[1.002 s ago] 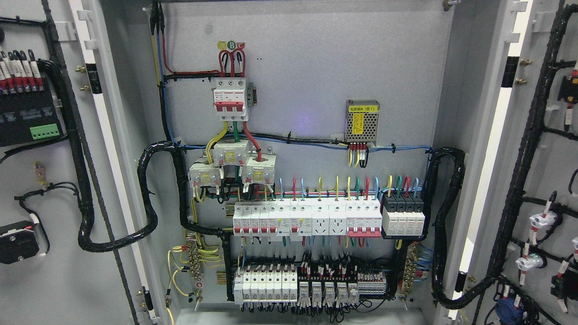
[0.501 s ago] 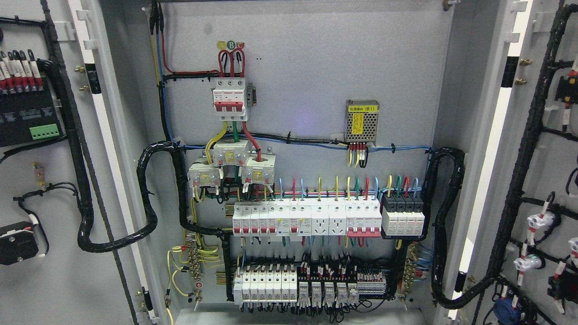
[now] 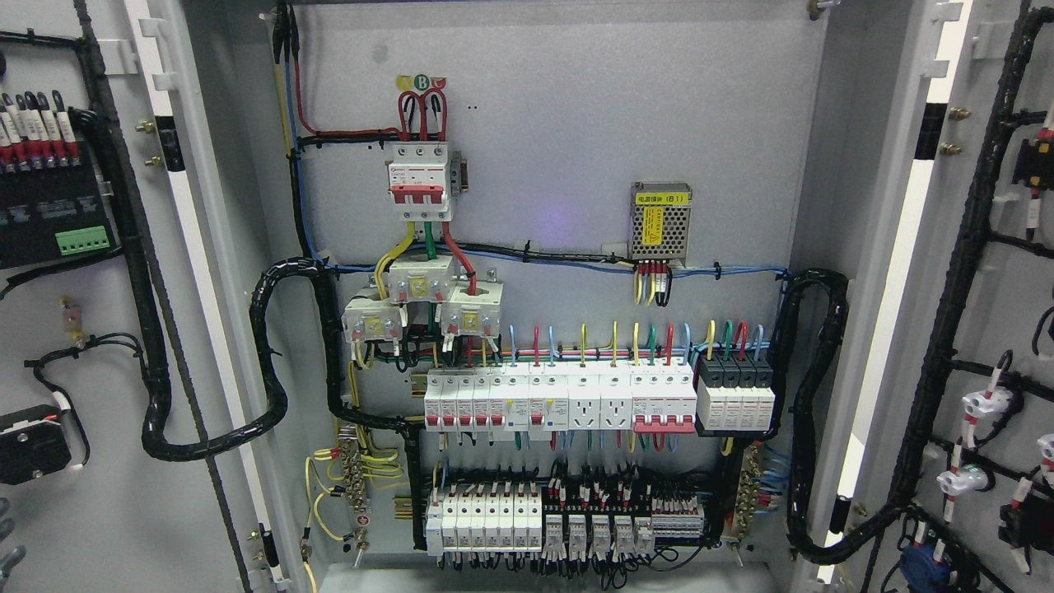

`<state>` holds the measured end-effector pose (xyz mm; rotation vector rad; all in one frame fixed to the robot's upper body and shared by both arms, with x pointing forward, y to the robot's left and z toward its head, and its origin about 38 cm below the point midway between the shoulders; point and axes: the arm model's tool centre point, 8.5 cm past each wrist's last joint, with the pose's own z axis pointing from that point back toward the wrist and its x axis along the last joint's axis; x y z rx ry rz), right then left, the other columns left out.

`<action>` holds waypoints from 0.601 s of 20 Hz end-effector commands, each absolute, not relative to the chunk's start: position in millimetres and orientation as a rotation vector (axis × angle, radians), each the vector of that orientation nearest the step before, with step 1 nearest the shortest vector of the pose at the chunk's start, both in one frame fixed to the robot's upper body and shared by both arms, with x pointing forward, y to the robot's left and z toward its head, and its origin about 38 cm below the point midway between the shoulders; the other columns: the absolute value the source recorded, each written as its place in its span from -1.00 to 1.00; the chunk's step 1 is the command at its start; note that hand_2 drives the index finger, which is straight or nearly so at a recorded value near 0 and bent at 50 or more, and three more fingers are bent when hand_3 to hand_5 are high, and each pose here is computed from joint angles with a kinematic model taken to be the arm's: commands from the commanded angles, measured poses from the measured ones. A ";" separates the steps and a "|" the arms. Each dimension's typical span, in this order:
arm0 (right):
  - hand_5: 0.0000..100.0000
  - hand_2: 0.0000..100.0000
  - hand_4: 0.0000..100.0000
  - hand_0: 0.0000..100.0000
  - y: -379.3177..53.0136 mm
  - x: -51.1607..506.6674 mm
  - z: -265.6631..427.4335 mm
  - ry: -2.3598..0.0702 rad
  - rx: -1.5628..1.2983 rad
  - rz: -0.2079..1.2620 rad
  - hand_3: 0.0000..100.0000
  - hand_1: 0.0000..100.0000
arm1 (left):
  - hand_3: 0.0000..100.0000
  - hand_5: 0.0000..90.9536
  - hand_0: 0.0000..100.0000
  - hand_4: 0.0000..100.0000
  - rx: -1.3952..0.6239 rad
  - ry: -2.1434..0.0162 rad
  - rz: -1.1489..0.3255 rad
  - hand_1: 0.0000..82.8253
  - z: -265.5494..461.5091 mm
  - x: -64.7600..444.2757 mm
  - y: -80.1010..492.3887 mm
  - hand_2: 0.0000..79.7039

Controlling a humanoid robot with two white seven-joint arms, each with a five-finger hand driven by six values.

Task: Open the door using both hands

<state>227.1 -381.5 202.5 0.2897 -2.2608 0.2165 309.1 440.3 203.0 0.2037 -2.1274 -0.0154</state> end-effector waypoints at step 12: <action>-1.00 -1.00 -1.00 -0.24 -274.6 228.0 151.1 -2.069 0.715 0.280 -1.00 -1.00 | -1.00 -1.00 -1.00 -1.00 -0.293 -2.061 -0.208 -1.00 165.7 302.5 271.7 -1.00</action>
